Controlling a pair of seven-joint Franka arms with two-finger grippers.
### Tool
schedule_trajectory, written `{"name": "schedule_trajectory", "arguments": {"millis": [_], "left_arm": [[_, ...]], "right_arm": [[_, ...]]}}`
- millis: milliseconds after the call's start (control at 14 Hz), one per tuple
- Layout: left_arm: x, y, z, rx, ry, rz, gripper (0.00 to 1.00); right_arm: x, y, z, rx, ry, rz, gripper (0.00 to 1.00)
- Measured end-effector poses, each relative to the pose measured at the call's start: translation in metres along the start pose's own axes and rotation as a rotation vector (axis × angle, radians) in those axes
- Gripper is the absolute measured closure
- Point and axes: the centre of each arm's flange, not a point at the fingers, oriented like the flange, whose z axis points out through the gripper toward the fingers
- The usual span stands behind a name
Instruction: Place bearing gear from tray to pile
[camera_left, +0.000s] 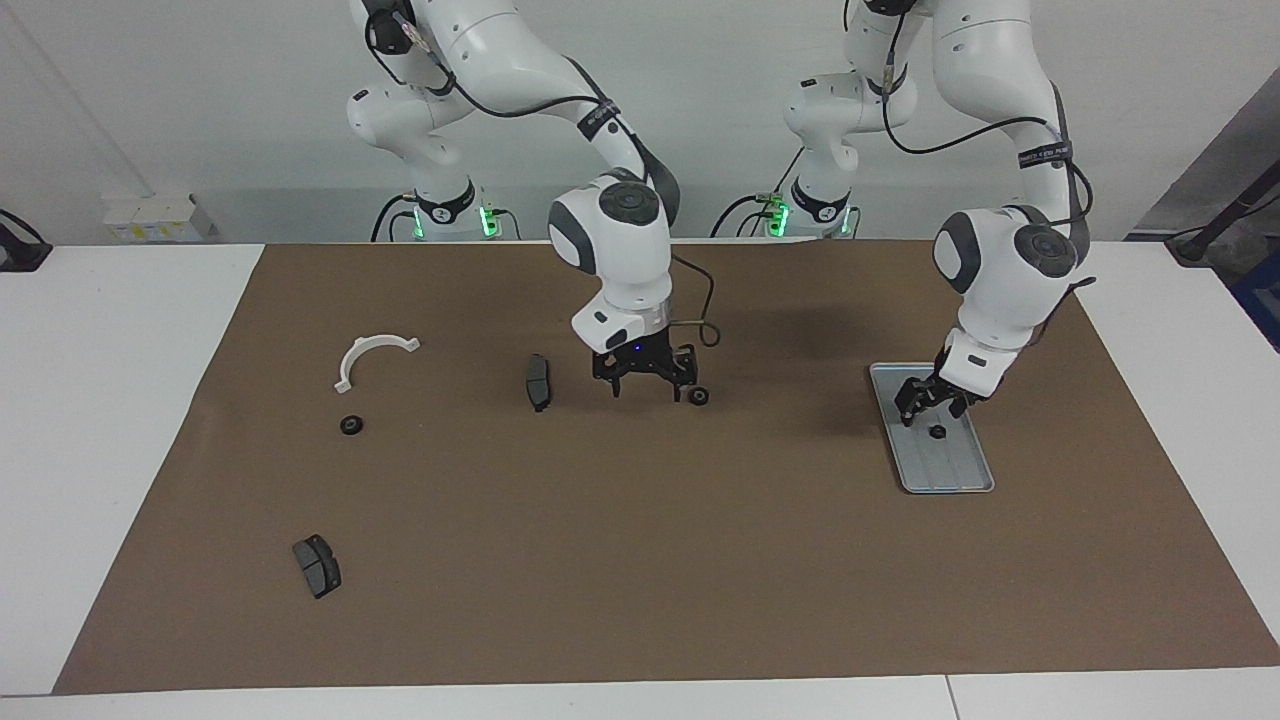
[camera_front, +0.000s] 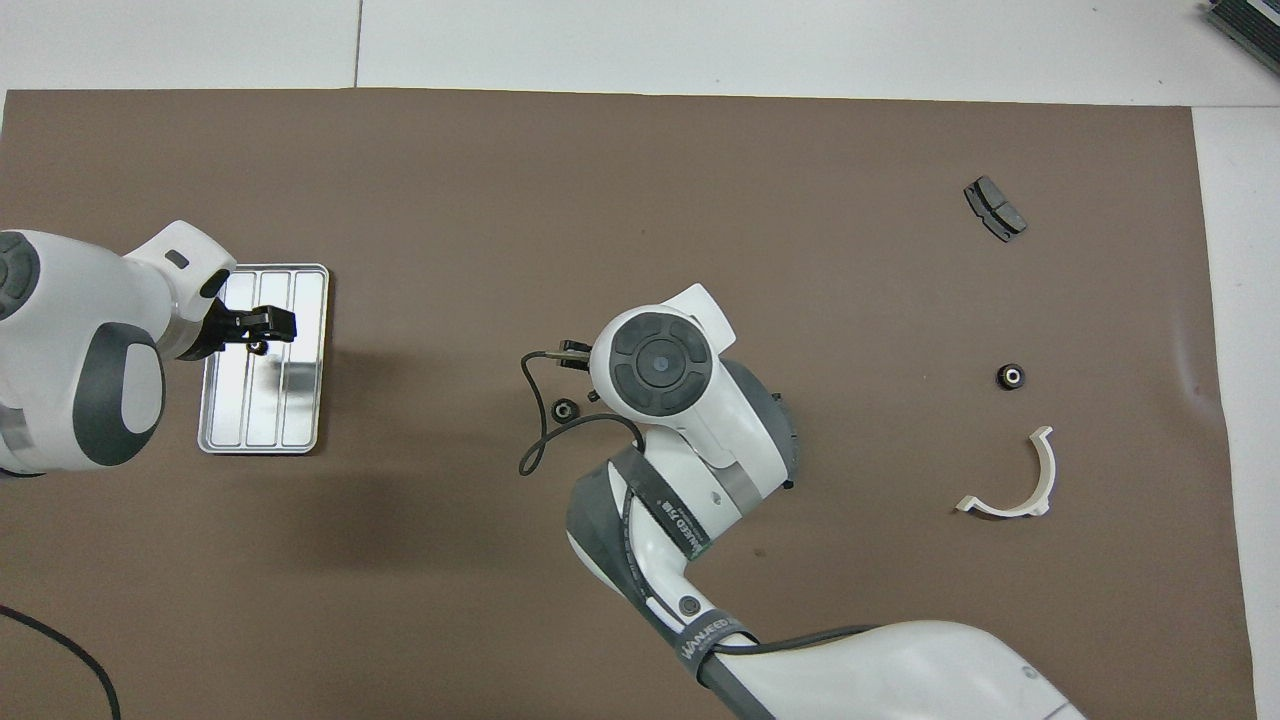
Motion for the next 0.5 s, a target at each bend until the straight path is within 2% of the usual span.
{"name": "schedule_trajectory", "arguments": {"millis": [71, 142, 214, 285, 356, 499], "left_arm": [[-0.001, -0.009, 0.001, 0.001, 0.0, 0.019, 0.15], [-0.001, -0.016, 0.002, 0.002, 0.006, 0.028, 0.22], [-0.001, -0.022, 0.004, 0.003, 0.017, 0.03, 0.22], [-0.002, -0.024, 0.006, 0.003, 0.028, 0.029, 0.3], [-0.002, -0.024, 0.009, 0.003, 0.035, 0.03, 0.35], [-0.005, -0.023, 0.017, 0.002, 0.048, 0.032, 0.38]], "right_arm": [[-0.006, -0.01, 0.011, -0.005, -0.006, -0.002, 0.0], [-0.012, -0.02, 0.018, -0.005, -0.01, -0.003, 0.0], [-0.018, -0.03, 0.023, -0.004, -0.011, -0.008, 0.0], [-0.024, -0.036, 0.027, -0.004, -0.013, -0.016, 0.0], [-0.03, -0.04, 0.029, -0.006, -0.016, -0.025, 0.0], [-0.038, -0.045, 0.034, -0.011, -0.022, -0.038, 0.03]]}}
